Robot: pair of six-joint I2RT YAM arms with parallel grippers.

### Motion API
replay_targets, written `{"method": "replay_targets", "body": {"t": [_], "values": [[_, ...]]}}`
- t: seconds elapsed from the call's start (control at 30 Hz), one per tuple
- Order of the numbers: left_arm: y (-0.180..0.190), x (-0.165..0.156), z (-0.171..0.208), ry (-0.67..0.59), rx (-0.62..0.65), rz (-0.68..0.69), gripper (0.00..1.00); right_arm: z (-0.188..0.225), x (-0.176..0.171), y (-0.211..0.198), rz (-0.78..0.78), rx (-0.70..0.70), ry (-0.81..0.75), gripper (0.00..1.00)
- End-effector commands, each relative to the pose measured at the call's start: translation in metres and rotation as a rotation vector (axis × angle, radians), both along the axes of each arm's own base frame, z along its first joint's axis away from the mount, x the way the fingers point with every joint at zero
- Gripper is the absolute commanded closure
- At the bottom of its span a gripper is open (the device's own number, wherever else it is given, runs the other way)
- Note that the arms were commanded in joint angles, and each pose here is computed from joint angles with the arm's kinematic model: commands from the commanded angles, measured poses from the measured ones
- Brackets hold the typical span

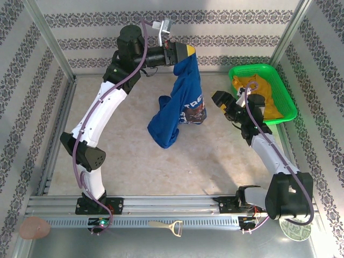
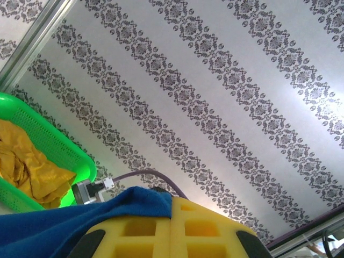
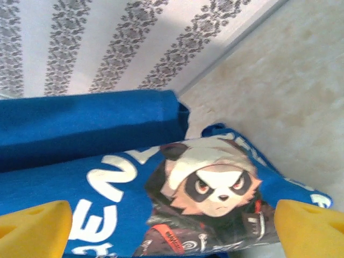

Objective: Fold the inside-out t-shirt

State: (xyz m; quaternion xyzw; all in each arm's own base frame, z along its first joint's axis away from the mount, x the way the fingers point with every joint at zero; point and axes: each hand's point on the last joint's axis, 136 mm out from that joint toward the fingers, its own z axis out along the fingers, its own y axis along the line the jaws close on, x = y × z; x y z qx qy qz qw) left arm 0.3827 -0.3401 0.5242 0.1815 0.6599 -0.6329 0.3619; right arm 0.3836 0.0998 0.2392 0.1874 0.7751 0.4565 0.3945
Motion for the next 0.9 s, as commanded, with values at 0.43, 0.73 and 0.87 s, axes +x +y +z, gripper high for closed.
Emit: {"method": "replay_targets", "body": {"t": [0.43, 0.73, 0.87], "values": [[0.057, -0.053, -0.117, 0.202, 0.090, 0.061, 1.00, -0.010, 0.054, 0.020, 0.143, 0.057, 0.010, 0.02], [0.133, -0.080, -0.251, 0.364, 0.527, 0.353, 1.00, -0.060, 0.043, 0.046, 0.162, -0.109, 0.173, 0.04], [0.137, -0.092, -0.263, 0.382, 0.559, 0.340, 1.00, -0.087, 0.034, 0.068, 0.224, -0.263, 0.258, 0.06]]}}
